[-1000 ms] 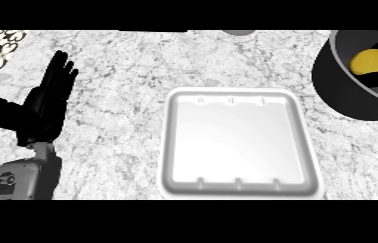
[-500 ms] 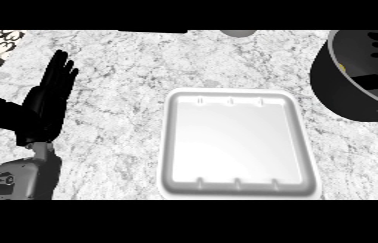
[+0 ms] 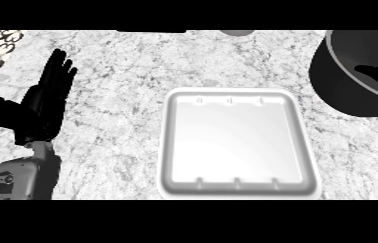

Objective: Pick the lemon from the tray and place it in the pot

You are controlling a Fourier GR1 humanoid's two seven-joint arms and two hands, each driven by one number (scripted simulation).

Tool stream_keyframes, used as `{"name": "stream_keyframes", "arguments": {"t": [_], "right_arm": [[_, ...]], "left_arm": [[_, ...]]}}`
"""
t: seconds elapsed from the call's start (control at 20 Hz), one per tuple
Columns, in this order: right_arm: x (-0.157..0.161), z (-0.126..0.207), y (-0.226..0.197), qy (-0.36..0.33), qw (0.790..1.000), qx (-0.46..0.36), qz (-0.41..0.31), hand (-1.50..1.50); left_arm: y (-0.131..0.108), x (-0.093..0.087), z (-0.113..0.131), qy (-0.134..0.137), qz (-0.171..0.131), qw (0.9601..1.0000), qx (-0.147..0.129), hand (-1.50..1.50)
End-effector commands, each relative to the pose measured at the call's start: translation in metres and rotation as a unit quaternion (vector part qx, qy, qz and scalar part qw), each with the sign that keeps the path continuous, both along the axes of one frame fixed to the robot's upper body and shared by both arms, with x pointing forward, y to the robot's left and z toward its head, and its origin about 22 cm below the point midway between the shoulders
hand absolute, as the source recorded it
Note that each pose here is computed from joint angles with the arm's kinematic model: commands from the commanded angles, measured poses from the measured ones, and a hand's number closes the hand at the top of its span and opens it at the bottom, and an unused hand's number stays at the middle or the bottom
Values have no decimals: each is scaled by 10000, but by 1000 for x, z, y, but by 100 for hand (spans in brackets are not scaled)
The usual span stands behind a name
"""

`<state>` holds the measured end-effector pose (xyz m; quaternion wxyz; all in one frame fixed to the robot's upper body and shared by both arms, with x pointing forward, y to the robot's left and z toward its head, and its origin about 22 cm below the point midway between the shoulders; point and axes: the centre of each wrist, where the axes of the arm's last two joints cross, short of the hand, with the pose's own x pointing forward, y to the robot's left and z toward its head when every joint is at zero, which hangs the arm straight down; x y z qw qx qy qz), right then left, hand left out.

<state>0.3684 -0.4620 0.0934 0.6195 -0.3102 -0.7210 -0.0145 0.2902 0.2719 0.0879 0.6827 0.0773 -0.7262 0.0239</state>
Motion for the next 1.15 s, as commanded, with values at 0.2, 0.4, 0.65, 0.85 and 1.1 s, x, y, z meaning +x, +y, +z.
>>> {"name": "stream_keyframes", "arguments": {"t": [0.2, 0.4, 0.65, 0.85, 1.1], "right_arm": [[-50, 11, -66, -351, 9977, 582, -42, -150], [-77, 25, -97, -252, 9983, 529, 42, -150], [-115, 10, -119, -256, 9981, 534, 169, -150], [-123, 8, -124, -257, 9984, 444, 224, -150], [-129, 23, -133, -191, 9985, 496, 135, -150]], "left_arm": [[14, -6, -5, -5, 52, 10000, -23, 0], [1, 0, -1, -26, -50, 10000, 46, 0], [-3, -14, 2, -43, -56, 10000, -55, 0], [-4, 5, 1, 33, 56, 10000, 55, 0], [10, -4, -2, -81, -12, 10000, 30, 0]]}}
